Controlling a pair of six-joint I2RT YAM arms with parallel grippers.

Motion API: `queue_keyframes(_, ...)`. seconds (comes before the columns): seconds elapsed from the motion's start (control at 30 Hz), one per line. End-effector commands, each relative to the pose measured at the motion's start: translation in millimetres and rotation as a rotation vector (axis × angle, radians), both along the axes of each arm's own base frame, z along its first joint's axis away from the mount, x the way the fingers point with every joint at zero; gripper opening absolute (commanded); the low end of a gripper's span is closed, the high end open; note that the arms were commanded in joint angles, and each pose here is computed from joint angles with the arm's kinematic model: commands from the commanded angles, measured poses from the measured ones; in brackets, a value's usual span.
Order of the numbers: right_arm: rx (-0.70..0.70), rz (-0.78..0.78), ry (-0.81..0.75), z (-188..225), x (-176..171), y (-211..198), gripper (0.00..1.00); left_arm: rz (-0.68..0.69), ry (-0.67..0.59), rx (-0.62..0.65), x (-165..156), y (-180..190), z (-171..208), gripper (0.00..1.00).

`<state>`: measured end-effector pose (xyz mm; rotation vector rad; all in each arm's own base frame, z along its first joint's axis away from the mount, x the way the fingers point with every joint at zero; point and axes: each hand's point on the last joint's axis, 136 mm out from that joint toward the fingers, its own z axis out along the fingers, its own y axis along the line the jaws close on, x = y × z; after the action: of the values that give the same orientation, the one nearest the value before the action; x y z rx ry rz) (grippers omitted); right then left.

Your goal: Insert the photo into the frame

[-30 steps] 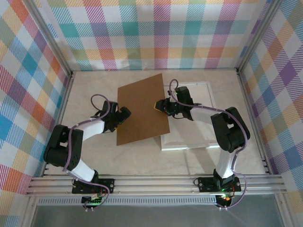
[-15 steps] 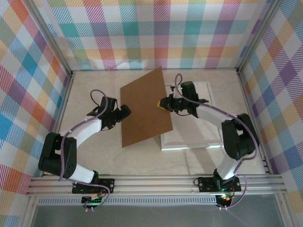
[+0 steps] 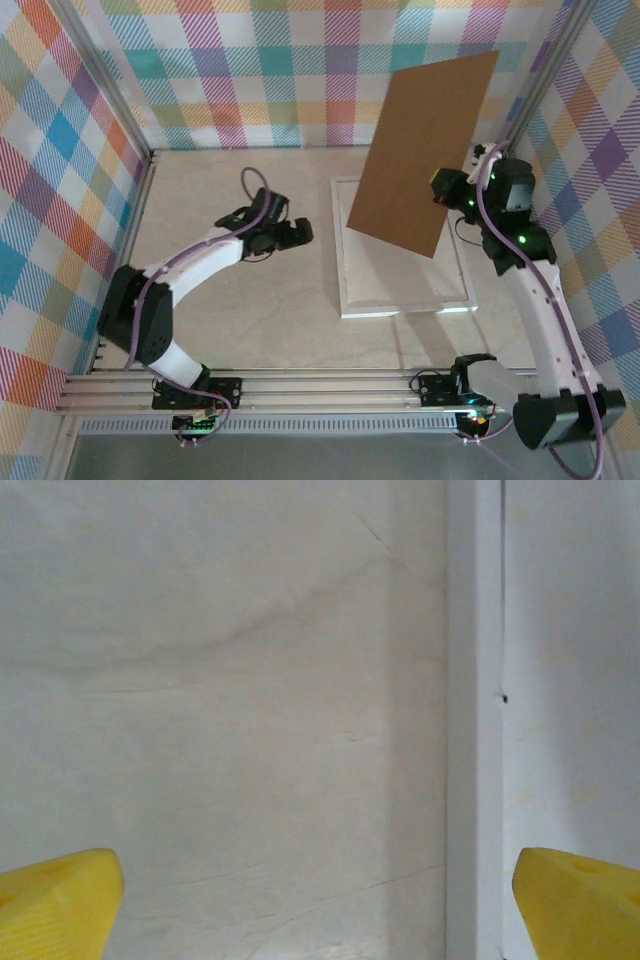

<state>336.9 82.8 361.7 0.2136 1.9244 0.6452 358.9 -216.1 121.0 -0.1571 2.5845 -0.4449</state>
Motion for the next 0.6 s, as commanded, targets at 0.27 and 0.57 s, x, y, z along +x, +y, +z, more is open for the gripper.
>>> queue_keyframes(0.27,-0.205,-0.26,-0.116,15.5,-12.1,-59.8,0.0,-0.176,0.048,0.195,10.9,-89.0,-36.8,0.79)
queue_keyframes(0.57,-0.224,-0.271,-0.123,15.3,-18.0,-64.3,0.0,-0.179,0.111,0.211,18.0,-107.0,-69.9,0.66)
